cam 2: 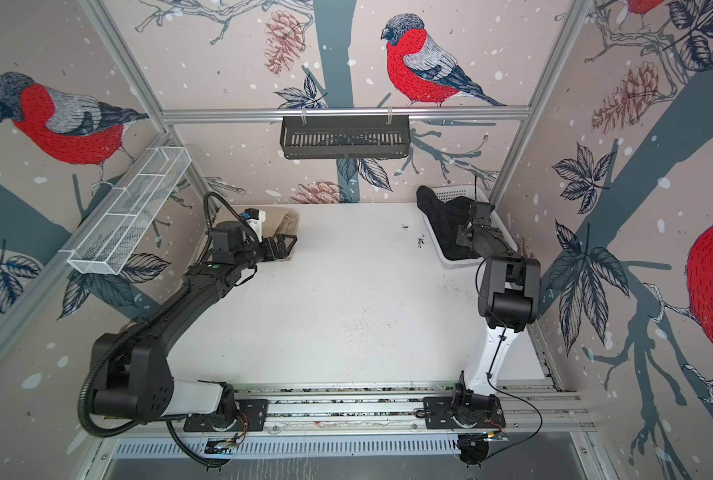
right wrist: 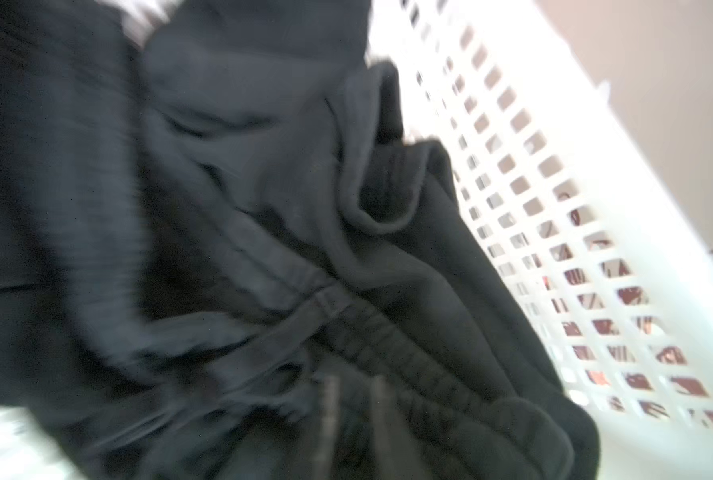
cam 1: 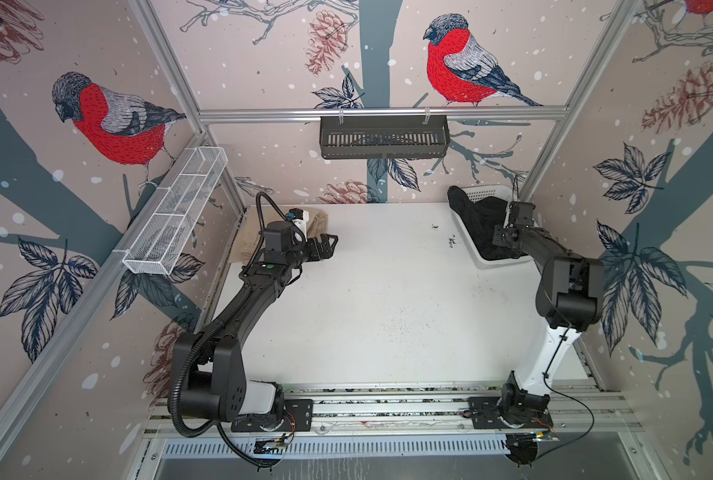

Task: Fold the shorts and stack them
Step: 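Lift the black shorts from the basket with the right gripper onto the table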

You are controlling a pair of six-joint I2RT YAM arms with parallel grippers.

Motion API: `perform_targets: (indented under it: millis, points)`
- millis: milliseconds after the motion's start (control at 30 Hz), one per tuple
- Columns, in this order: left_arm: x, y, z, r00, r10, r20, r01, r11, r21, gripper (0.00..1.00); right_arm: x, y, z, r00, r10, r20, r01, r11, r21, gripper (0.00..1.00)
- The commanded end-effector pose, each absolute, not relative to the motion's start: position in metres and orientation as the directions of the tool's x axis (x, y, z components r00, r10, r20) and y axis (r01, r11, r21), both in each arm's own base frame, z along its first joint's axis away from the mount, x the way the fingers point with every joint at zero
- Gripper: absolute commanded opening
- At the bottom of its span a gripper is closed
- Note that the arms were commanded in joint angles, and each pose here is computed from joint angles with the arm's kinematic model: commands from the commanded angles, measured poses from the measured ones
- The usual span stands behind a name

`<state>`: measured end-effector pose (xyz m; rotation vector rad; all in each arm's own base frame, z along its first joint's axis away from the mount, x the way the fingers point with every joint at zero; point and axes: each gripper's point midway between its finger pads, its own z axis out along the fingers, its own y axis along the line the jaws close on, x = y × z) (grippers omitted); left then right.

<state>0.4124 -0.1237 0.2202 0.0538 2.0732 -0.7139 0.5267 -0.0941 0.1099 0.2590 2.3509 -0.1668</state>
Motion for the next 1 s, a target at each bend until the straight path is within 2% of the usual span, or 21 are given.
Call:
perform_targets:
  millis: [0,233,367,700,967]
  points:
    - [0.41,-0.126,0.225,-0.579,-0.223,-0.784,0.319,0.823,-0.47,0.97,0.542,-0.074,0.152,-0.566,0.176,-0.806,0.17,0.981,0.095,0.04]
    - [0.404,-0.125,0.221,-0.593,-0.224,-0.773,0.308,0.824,-0.476,0.97,0.532,-0.033,0.225,-0.335,0.279,-0.9,-0.034,0.951,0.307,0.02]
    - [0.402,-0.126,0.215,-0.611,-0.222,-0.759,0.301,0.823,-0.483,0.97,0.519,-0.014,0.266,-0.216,0.332,-0.918,-0.162,0.915,0.369,0.01]
    - [0.391,-0.123,0.221,-0.579,-0.233,-0.781,0.309,0.824,-0.475,0.97,0.479,0.012,0.357,0.004,0.37,-0.929,-0.35,0.871,0.345,0.01]
    - [0.381,-0.125,0.224,-0.56,-0.243,-0.793,0.324,0.816,-0.479,0.97,0.439,0.039,0.429,0.165,0.313,-0.935,-0.442,0.871,0.214,0.01]
